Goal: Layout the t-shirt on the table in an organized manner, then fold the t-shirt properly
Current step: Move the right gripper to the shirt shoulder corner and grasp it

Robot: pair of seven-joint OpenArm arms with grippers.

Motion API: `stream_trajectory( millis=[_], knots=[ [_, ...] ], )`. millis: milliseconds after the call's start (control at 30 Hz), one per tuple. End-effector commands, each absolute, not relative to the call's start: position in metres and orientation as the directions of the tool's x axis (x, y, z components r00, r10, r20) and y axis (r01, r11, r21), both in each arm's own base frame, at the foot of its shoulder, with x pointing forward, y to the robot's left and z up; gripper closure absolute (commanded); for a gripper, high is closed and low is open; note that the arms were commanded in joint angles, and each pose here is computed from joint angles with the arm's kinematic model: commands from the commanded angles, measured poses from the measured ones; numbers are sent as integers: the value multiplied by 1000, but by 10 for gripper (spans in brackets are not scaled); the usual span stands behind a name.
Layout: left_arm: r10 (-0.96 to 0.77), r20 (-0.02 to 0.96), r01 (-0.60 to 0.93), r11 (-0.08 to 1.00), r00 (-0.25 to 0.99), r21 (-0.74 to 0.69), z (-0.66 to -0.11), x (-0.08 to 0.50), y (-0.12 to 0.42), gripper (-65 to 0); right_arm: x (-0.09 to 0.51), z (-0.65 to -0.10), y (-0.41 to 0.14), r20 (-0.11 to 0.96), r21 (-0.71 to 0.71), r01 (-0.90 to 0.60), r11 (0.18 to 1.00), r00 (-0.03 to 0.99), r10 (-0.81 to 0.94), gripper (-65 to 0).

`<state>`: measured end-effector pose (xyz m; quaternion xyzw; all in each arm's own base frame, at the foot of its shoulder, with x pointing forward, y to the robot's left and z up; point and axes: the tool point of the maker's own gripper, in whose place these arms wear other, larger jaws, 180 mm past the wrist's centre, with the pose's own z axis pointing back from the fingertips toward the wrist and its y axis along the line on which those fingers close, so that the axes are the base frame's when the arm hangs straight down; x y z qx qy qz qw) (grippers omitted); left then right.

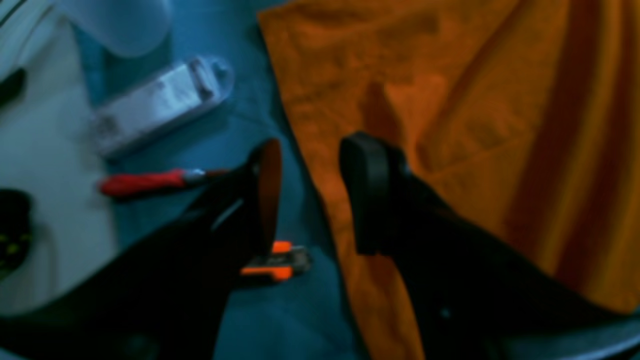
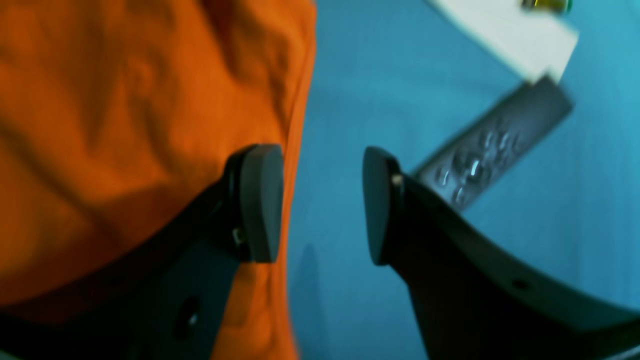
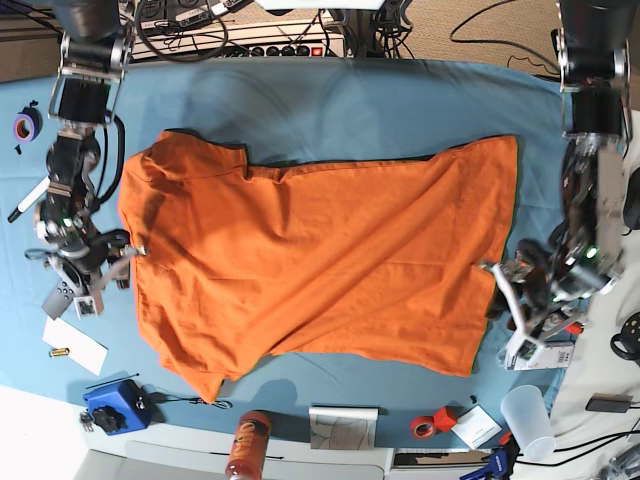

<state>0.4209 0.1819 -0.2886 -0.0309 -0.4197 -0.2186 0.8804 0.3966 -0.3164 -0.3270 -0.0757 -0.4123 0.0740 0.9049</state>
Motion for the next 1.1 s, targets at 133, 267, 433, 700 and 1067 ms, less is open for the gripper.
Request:
stream_trajectory(
  millis=[133, 267, 433, 700, 1067],
  knots=[
    [-378, 698, 389, 908, 608, 153, -278, 425, 190, -243, 372, -302, -315, 795, -26, -91, 996, 602, 76, -260],
    [-376, 672, 405, 906, 638, 122, -278, 405, 187, -240, 346, -291, -331, 825, 73, -72, 995, 565, -19, -260],
    [-344, 689, 370, 921, 638, 117, -278, 371, 198, -241, 315, -292, -337, 814, 202, -83, 976, 568, -120, -260],
    [-227, 692, 163, 974, 686, 158, -276, 293, 269, -241, 271, -328, -302, 739, 375, -125, 919, 638, -215, -260],
    [-92, 713, -30, 987, 695, 157, -256, 227, 342, -241, 218, -382, -263, 608, 506, -35, 862, 723, -329, -260]
  ],
)
